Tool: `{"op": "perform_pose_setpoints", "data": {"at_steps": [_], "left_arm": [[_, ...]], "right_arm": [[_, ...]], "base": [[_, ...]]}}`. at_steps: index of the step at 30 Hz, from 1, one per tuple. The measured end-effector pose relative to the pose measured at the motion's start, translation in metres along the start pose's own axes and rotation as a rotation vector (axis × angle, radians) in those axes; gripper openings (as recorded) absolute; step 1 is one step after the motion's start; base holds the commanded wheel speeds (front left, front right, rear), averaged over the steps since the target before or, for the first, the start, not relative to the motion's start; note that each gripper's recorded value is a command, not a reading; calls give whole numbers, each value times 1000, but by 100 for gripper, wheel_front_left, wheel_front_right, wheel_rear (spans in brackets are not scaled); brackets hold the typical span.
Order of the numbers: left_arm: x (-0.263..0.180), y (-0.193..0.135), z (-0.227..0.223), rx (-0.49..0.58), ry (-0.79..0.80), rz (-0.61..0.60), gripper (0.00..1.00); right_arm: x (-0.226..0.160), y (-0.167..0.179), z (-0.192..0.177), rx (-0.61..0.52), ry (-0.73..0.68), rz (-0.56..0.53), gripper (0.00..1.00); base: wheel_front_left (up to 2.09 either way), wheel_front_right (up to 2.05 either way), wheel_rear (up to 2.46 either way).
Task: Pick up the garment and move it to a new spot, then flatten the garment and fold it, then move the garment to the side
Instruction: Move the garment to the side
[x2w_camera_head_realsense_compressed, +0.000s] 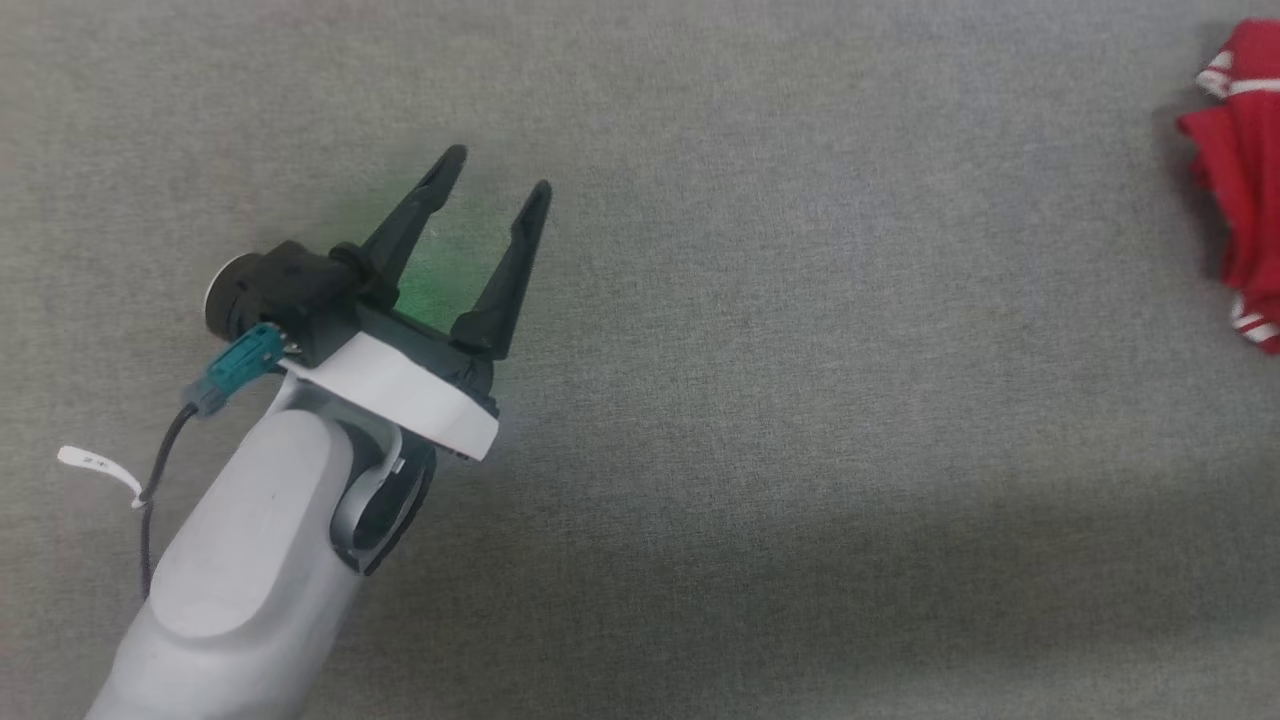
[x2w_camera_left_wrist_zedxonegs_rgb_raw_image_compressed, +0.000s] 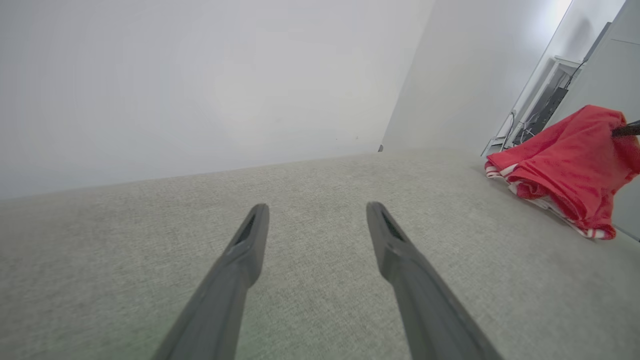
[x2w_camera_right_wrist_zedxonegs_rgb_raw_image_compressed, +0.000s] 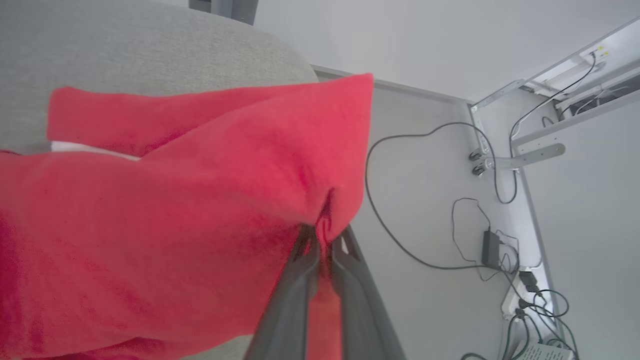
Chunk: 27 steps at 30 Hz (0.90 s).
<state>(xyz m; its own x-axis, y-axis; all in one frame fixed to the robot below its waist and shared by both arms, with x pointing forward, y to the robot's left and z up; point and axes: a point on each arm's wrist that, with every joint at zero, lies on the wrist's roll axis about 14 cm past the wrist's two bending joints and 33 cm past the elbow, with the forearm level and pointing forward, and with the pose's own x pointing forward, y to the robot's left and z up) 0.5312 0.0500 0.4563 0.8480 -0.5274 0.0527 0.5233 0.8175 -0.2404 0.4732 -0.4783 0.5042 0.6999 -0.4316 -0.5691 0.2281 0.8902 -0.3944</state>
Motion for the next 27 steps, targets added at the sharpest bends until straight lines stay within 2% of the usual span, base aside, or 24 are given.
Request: {"op": "perform_pose_setpoints", "data": {"at_steps": [5,16,17,19,20,21,27], "left_arm": [[10,-5,-14,-14,20,-31,100],[13,3,-25,-61,36,-22,100],[13,5,-24,-59,35,-20,100],[12,9,-22,-56,30,-9,100],[12,10,-20,-55,27,-6,100],[11,11,-20,-56,27,-1,100],[7,14,-7,-60,7,17,100]], "right_arm": [[12,-14,-8,-29,7,-57,0],[50,23,-40,-5,73,-22,1],[52,24,-40,-6,74,-23,25],[53,24,-38,3,67,-27,57],[53,22,-35,9,56,-31,88],[53,20,-32,14,44,-37,100],[44,9,-19,69,-10,-60,100]], "base": [[0,0,0],[0,0,0],[0,0,0],[0,0,0],[0,0,0],[0,0,0],[0,0,0]]}}
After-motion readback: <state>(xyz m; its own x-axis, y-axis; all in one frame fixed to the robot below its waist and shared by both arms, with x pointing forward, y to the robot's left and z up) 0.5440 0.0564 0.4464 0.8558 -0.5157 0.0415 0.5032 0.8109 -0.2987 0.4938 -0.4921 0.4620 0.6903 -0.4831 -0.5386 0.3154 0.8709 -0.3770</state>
